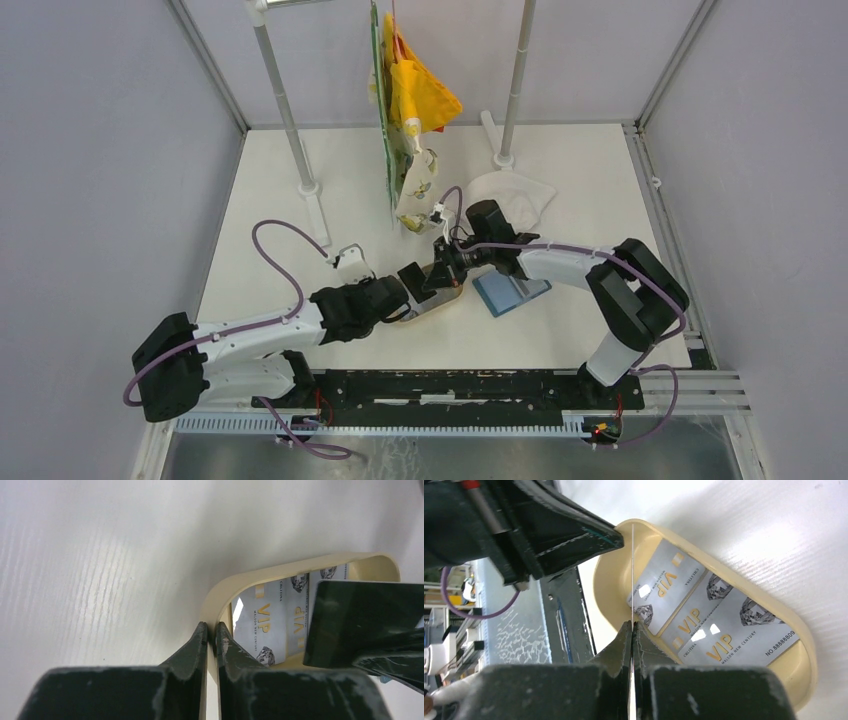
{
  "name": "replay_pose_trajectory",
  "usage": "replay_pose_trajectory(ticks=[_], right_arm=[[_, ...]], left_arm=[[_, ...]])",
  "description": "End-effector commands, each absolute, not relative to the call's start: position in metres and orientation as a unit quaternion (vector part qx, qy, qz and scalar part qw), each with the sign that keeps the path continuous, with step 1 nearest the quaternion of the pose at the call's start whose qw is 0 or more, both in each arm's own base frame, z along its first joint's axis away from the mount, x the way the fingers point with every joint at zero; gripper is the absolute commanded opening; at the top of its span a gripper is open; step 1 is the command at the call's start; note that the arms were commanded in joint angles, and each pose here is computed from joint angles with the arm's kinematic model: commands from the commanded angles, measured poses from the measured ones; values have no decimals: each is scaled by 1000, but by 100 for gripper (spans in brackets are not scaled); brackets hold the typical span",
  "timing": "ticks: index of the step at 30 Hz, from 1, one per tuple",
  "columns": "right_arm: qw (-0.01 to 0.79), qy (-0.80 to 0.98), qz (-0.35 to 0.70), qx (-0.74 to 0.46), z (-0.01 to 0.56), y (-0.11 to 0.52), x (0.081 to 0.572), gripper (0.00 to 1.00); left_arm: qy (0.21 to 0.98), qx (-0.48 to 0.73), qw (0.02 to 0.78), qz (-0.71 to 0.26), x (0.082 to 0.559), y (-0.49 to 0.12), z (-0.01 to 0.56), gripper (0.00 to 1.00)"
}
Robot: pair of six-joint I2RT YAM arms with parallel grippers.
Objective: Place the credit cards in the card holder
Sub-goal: Pick up the credit card from the storage box.
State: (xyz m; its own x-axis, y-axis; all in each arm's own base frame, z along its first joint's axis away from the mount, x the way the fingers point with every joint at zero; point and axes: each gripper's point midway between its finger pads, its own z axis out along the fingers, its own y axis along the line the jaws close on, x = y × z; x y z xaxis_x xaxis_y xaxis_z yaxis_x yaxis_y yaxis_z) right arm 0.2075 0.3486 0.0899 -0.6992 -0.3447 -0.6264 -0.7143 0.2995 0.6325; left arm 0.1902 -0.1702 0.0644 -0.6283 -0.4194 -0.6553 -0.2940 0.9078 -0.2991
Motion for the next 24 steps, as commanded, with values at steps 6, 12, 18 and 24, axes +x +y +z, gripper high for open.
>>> replay_pose_trajectory(ticks=[6,12,18,24], right_arm=[[230,637,578,-456,141,339,193,0],[257,617,543,-509,142,325,200,0],[276,596,547,-520,150,311,203,0],[312,534,526,-584,164,297,195,2]], left_arm=[[871,-227,419,-121,212,-189,93,13],[877,-214,407,-139,206,-191,94,40],[873,-175,415,-189,197,-193,113,62],[846,-34,450,-284,185,-215,141,64]])
